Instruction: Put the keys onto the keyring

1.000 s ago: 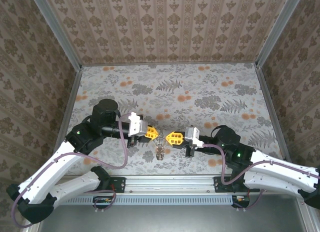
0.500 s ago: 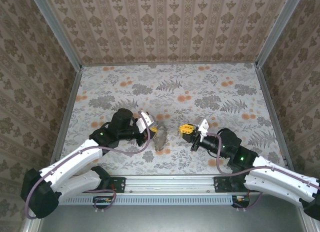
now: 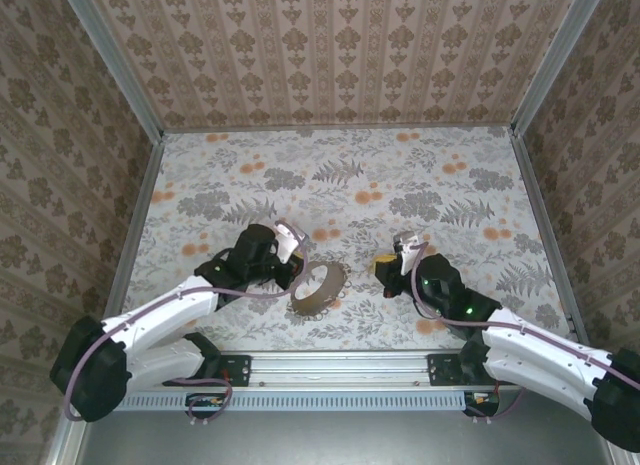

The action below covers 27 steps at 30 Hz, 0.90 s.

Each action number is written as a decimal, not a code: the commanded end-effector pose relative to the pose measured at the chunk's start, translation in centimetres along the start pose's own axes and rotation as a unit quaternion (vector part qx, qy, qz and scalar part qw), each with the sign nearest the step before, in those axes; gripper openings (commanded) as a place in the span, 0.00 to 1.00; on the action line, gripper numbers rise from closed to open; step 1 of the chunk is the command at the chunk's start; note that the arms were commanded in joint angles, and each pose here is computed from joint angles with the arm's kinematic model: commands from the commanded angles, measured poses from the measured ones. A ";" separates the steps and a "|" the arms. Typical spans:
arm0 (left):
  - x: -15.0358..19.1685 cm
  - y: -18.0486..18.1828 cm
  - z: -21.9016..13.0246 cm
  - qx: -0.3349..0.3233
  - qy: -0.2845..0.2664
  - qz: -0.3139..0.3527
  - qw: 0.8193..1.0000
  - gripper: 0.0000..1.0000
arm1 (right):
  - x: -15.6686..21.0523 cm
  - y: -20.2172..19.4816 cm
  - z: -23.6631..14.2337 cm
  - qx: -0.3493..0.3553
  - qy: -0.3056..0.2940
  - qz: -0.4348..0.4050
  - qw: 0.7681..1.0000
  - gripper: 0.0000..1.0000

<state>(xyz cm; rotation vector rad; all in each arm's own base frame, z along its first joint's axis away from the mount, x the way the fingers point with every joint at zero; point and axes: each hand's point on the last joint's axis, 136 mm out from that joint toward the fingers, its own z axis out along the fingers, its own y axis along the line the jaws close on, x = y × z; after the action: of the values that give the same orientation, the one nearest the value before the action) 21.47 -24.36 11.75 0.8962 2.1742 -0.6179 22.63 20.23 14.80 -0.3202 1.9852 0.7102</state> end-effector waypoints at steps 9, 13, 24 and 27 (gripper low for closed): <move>1.0 -2.7 3.2 0.038 0.141 0.052 0.988 0.36 | 1.9 -2.1 -1.3 0.022 -0.013 0.034 0.999 0.00; 1.5 -4.4 4.9 0.057 0.169 0.106 0.978 0.41 | 2.1 -2.7 -1.0 0.026 -0.017 0.036 0.999 0.00; 3.5 -6.3 8.8 0.097 0.197 0.221 0.950 0.48 | 2.8 -4.0 -1.5 0.029 -0.023 0.062 0.997 0.00; 3.1 -6.9 9.3 0.114 0.187 0.239 0.946 0.48 | 2.6 -4.0 -1.7 0.027 -0.027 0.064 0.997 0.00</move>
<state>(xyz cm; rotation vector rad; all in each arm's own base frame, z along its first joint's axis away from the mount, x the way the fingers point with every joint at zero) 18.29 -31.79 3.48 1.6469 2.2292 -0.4485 22.29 16.20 11.51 -0.1512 1.9992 0.7040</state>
